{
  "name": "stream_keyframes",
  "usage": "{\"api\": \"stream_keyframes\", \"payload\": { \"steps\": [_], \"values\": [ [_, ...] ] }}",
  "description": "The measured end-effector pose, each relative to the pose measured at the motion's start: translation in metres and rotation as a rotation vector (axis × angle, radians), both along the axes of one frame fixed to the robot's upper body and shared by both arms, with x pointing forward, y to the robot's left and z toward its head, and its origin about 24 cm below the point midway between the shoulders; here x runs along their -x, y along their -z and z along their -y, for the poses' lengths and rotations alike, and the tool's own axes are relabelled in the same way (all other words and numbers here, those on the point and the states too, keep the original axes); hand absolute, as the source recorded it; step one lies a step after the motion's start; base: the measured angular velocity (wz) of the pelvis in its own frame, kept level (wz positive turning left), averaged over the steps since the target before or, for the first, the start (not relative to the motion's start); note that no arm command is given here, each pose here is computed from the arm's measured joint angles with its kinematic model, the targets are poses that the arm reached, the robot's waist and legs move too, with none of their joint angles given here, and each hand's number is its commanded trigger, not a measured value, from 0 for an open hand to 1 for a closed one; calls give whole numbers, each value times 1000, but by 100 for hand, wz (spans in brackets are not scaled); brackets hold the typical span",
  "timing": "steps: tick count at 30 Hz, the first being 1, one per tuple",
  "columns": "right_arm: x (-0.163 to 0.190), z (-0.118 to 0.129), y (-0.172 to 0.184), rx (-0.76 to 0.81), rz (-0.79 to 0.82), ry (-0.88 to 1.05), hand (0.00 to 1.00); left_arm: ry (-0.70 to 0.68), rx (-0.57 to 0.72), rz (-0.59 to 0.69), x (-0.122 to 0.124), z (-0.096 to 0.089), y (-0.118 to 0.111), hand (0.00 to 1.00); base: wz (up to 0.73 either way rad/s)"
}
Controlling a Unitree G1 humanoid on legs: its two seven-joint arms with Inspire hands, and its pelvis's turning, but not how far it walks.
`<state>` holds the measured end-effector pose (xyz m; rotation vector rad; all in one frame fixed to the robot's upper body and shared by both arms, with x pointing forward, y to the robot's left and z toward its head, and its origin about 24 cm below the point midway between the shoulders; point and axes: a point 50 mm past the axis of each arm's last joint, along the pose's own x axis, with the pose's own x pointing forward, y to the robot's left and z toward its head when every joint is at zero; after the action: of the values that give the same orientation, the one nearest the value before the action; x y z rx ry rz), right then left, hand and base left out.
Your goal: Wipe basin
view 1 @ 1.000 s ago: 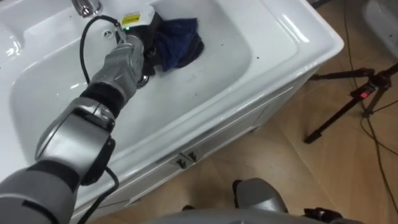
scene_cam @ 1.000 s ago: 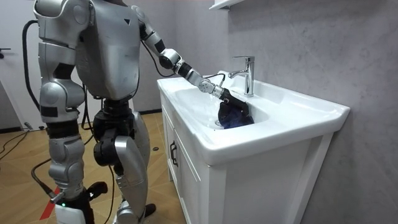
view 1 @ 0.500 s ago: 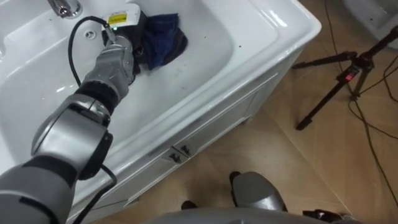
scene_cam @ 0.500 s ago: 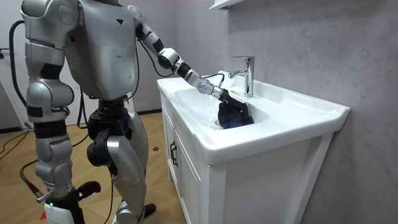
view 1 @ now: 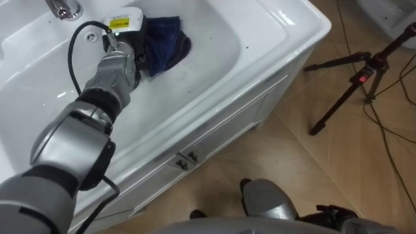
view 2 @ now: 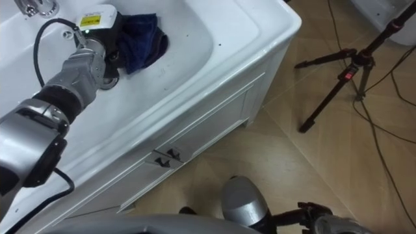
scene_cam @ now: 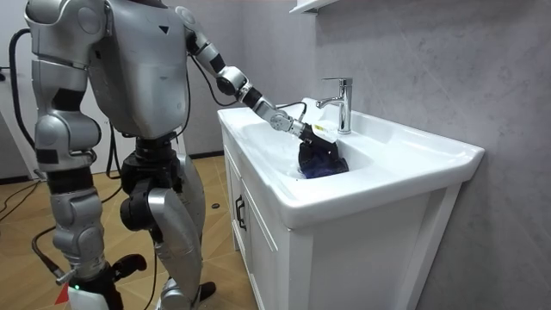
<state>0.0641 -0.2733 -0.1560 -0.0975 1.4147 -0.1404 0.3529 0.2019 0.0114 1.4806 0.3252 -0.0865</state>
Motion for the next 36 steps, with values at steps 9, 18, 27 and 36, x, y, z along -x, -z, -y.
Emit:
{"api": "stream_keyframes", "payload": {
  "steps": [9,18,27,36],
  "values": [
    [7,2,0,25,-2,76,0,-119,53,-84,36,-33,36,100,3],
    [3,8,-3,20,93,286,0,-280,143,-139,71,-59,62,100,7],
    [3,10,-3,17,108,329,0,-290,187,-113,83,-62,67,100,4],
    [17,11,-2,13,84,363,0,-296,215,-138,105,-65,79,100,0]
  ]
}}
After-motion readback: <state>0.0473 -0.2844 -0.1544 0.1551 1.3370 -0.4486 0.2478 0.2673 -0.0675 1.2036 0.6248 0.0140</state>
